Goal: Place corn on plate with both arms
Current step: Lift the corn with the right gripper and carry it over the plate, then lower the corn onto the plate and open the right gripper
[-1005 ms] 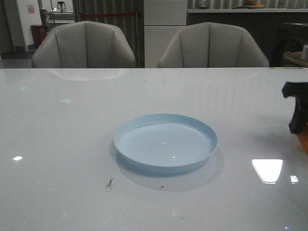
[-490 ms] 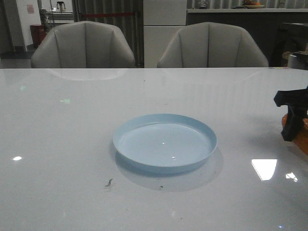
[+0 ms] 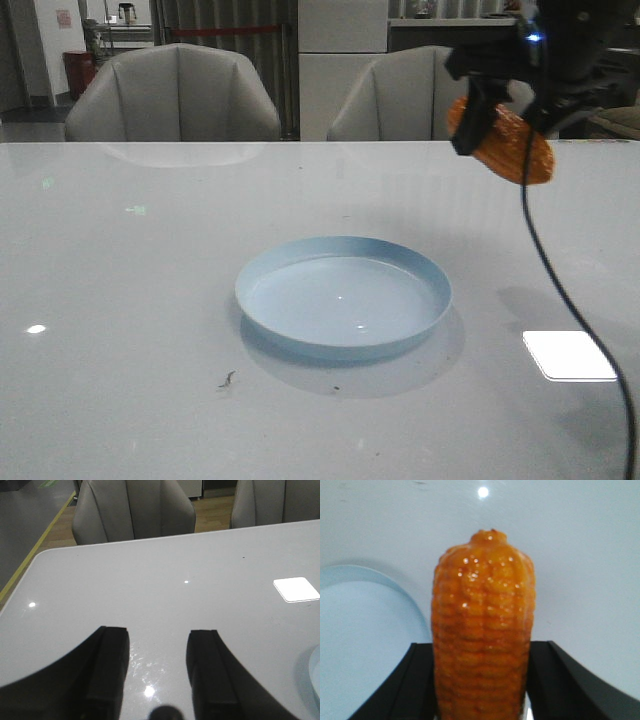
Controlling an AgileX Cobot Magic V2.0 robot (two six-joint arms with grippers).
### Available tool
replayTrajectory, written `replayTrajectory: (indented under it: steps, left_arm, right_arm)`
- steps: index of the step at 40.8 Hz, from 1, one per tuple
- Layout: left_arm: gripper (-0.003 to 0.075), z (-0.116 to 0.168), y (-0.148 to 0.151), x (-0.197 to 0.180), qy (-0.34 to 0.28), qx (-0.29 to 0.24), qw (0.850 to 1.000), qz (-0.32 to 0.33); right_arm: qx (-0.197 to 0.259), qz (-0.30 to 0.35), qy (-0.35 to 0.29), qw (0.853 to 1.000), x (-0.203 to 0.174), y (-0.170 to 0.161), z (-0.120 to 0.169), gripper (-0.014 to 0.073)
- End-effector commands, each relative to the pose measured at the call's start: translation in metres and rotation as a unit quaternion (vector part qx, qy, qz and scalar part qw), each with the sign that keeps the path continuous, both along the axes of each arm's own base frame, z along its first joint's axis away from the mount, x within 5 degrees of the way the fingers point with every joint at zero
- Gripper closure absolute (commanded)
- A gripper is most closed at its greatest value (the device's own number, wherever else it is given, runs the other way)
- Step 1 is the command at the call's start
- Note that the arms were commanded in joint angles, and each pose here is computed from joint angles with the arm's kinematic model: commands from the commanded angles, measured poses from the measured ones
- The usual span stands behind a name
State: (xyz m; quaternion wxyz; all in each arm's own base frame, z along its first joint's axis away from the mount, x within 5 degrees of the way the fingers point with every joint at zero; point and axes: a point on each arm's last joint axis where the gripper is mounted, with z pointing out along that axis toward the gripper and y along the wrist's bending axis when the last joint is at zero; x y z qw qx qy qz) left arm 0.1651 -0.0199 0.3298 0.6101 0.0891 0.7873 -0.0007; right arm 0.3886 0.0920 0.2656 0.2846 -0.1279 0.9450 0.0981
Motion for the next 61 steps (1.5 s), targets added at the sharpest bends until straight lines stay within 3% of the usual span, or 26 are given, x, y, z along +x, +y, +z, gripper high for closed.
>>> replayTrajectory:
  steps: [1,6,12,20,24,29,32,42,49,61]
  left_arm:
    - [0.0365,0.020,-0.001,0.000,-0.063,-0.025,0.998,0.000]
    - [0.0365,0.020,-0.001,0.000,-0.059,-0.042,0.997,0.001]
    - [0.0365,0.019,-0.001,0.001,-0.058,-0.049,0.997,0.002]
    - [0.0365,0.019,-0.001,0.001,-0.058,-0.049,0.997,0.002]
    - [0.0365,0.019,-0.001,0.001,-0.058,-0.049,0.997,0.002]
    - [0.0365,0.019,-0.001,0.001,-0.058,-0.049,0.997,0.002]
    - [0.0365,0.019,-0.001,0.001,-0.058,-0.049,0.997,0.002]
    - [0.0365,0.019,-0.001,0.001,-0.056,-0.048,0.997,0.002]
    - [0.0365,0.019,-0.001,0.000,-0.055,-0.048,0.997,0.002]
    - [0.0365,0.019,-0.001,0.000,-0.055,-0.048,0.997,0.002]
  right_arm:
    - [0.012,0.046,-0.079,0.996,-0.008,0.030,0.041,0.0367]
    - [0.016,0.088,-0.081,0.993,-0.016,0.065,0.036,0.0367]
    - [0.007,0.129,-0.043,0.991,-0.021,0.098,0.010,0.0367]
    - [-0.008,0.150,0.001,0.989,-0.018,0.119,-0.030,0.0349]
    - [-0.013,0.150,0.017,0.988,-0.016,0.121,-0.044,0.0255]
    - [-0.019,0.151,0.037,0.988,-0.014,0.122,-0.058,0.0067]
    - [-0.016,0.150,0.038,0.988,-0.014,0.122,-0.057,0.0020]
    - [-0.001,0.173,0.047,0.984,-0.007,0.129,-0.005,0.0024]
    - [0.021,0.167,-0.024,0.985,-0.007,0.118,0.058,0.0024]
    - [0.055,0.067,-0.130,0.988,-0.046,0.027,0.166,0.0024]
